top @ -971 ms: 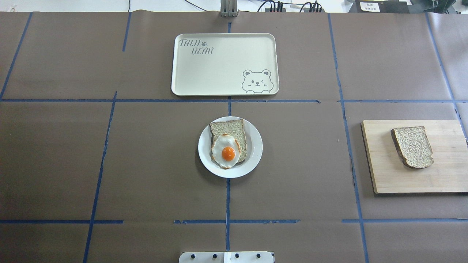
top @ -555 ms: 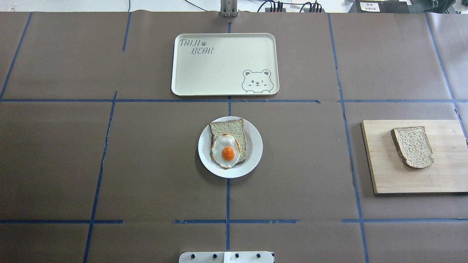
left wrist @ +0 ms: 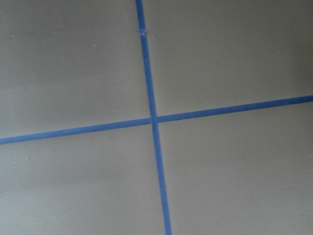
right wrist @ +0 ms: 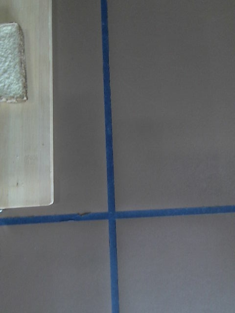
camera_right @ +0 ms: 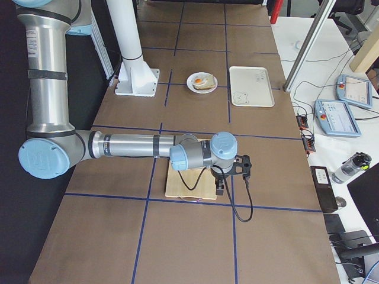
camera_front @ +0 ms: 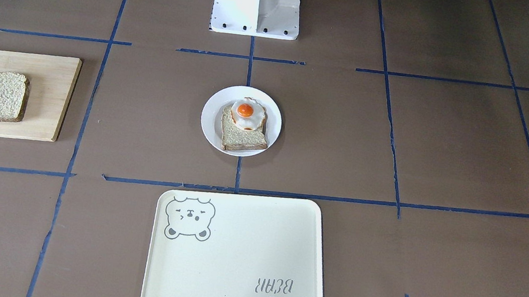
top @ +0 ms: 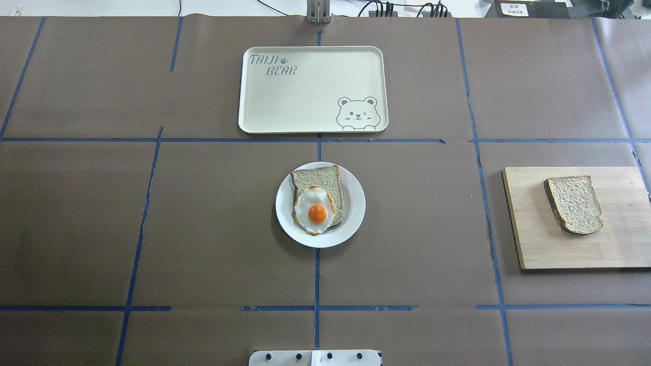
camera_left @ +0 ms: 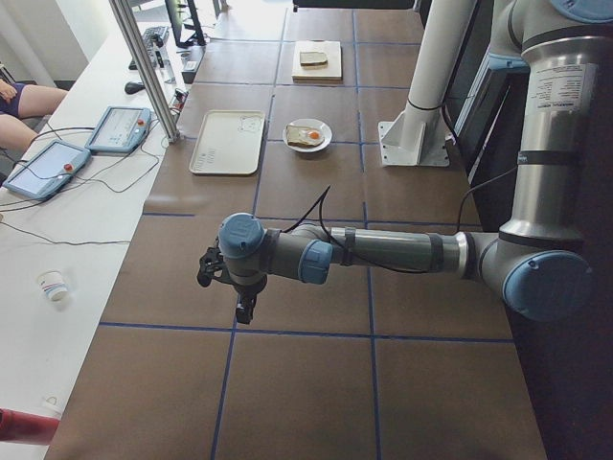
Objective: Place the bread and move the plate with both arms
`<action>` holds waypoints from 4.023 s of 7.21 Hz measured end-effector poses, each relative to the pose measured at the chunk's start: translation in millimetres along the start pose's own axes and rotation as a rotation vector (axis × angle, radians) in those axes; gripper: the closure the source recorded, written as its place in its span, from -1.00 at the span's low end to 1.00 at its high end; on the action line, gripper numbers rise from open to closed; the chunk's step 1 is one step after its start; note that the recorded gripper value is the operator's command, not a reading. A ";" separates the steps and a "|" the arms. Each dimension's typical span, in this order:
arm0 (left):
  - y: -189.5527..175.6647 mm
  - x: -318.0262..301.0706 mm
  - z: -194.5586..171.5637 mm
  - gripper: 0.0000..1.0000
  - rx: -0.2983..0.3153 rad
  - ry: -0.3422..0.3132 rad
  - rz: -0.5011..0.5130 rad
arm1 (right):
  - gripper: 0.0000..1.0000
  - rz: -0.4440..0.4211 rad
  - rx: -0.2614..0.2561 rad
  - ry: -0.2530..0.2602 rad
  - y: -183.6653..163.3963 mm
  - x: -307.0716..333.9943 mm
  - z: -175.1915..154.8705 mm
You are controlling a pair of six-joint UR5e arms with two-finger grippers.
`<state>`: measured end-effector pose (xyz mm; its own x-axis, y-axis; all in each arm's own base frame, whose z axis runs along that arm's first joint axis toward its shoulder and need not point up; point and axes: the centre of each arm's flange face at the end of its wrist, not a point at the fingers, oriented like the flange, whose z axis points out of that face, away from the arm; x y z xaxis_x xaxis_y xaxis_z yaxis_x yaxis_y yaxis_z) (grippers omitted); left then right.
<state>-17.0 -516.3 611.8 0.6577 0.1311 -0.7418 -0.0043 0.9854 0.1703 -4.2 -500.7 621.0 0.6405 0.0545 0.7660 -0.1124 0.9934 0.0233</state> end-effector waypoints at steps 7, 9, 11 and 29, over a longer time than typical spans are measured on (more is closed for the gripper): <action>-7.3 37.3 16.8 -1.00 0.037 0.042 -0.035 | -0.39 0.088 0.013 -0.065 86.9 -73.1 114.8; -7.1 38.5 16.8 -1.00 0.035 0.051 -0.034 | -0.12 0.089 -0.006 -0.044 100.9 -64.9 123.0; -7.0 38.4 17.0 -1.00 0.034 0.052 -0.035 | -0.06 0.087 -0.019 -0.033 108.9 -60.2 127.4; -7.0 38.0 17.3 -1.00 0.033 0.052 -0.040 | 1.00 -0.021 0.091 -0.142 97.7 -130.2 64.3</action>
<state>21.1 -520.1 593.7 0.6167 0.0982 -0.7811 0.0467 0.9859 0.1609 -147.5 -417.2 564.8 0.5305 0.0127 0.8476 -0.1728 0.9805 0.0935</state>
